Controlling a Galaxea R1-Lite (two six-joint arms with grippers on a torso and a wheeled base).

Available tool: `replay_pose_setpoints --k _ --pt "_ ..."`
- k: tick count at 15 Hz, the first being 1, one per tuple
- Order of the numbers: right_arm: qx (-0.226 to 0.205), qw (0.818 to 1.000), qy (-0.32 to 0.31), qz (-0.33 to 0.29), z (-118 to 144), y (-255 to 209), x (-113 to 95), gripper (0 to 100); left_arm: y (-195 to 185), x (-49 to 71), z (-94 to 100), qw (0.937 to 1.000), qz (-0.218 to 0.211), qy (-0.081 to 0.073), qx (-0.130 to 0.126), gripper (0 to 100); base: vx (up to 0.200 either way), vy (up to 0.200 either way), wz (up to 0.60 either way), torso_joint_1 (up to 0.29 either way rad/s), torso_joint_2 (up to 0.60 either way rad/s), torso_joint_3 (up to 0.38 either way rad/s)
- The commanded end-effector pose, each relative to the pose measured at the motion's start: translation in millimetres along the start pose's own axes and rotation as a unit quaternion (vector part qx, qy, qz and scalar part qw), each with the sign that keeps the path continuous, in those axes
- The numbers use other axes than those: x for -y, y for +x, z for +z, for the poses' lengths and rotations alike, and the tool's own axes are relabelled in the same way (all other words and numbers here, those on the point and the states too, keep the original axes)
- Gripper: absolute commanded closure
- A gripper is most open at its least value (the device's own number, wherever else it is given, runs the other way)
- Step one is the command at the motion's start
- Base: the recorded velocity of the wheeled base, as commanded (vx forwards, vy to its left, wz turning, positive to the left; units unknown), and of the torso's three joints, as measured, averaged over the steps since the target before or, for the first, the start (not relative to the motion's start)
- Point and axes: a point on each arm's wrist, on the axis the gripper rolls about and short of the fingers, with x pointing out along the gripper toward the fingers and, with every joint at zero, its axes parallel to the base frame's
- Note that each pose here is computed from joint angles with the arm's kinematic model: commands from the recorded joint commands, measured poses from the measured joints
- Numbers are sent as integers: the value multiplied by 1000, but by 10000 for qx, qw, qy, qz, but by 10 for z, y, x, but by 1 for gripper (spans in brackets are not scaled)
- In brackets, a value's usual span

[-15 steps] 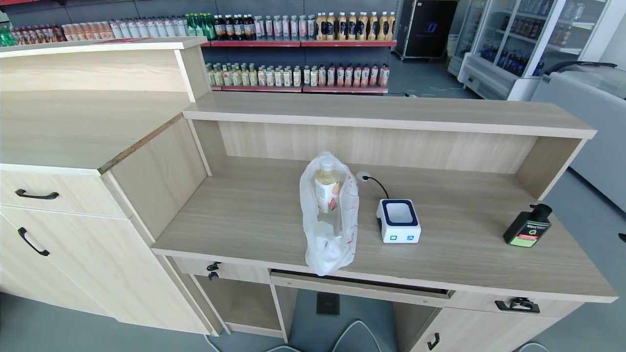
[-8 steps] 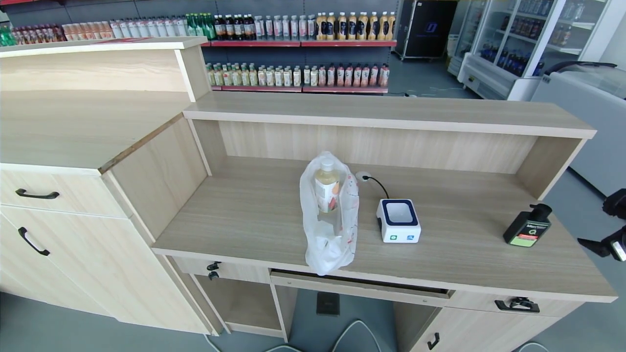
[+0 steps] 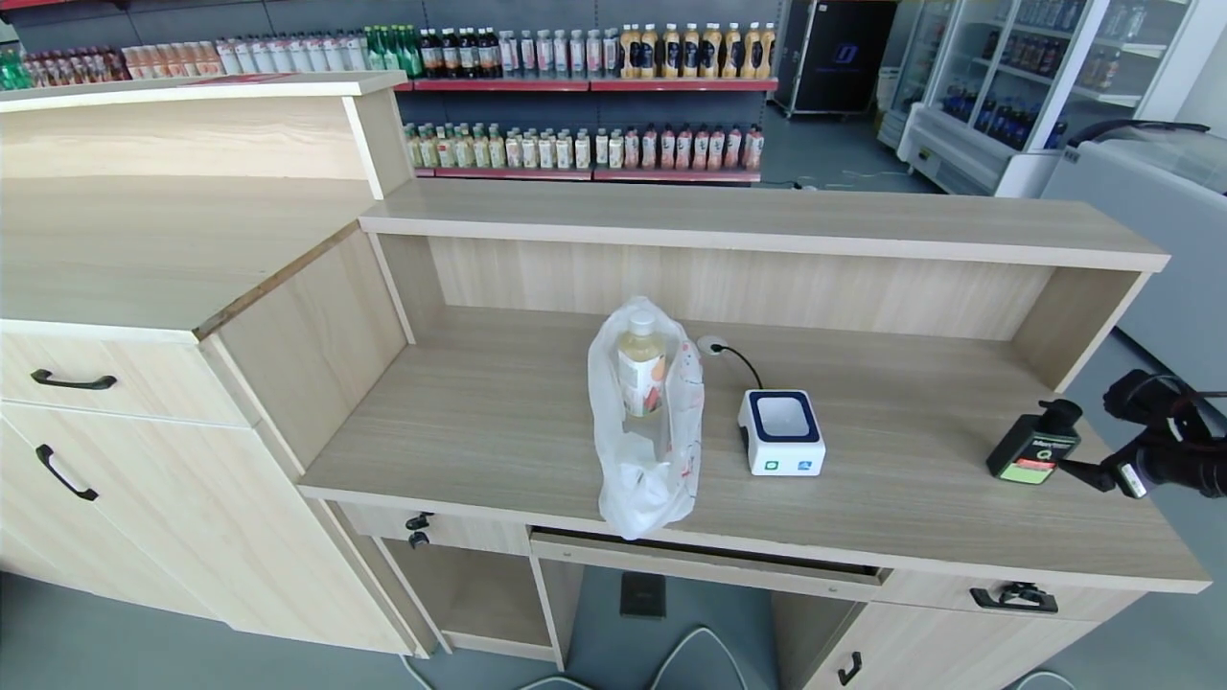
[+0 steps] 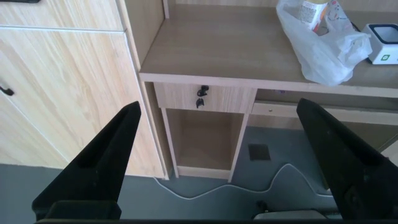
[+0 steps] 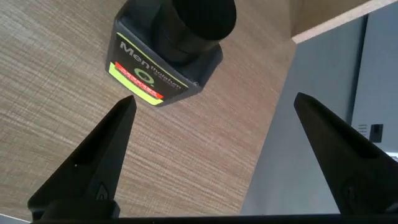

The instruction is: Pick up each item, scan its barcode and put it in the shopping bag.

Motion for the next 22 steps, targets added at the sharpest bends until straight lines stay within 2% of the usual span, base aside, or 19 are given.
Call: replay_pose_setpoints --k 1,9,10,17,21,22 --pt "46 9999 -12 132 -35 205 -56 0 0 0 0 10000 0 3 -1 0 0 0 0 0 0 0" --pt "327 9986 -105 406 54 527 -179 0 0 0 0 10000 0 -4 -1 0 0 0 0 0 0 0" --pt "340 9984 -115 443 72 543 -206 100 0 0 0 10000 0 3 -1 0 0 0 0 0 0 0" --pt "434 9976 -224 495 177 557 -268 100 0 0 0 10000 0 -4 -1 0 0 0 0 0 0 0" --pt "923 9946 -482 -19 456 203 -142 100 0 0 0 10000 0 -4 -1 0 0 0 0 0 0 0" --pt "1216 9915 -463 38 501 113 -139 100 0 0 0 10000 0 -4 -1 0 0 0 0 0 0 0"
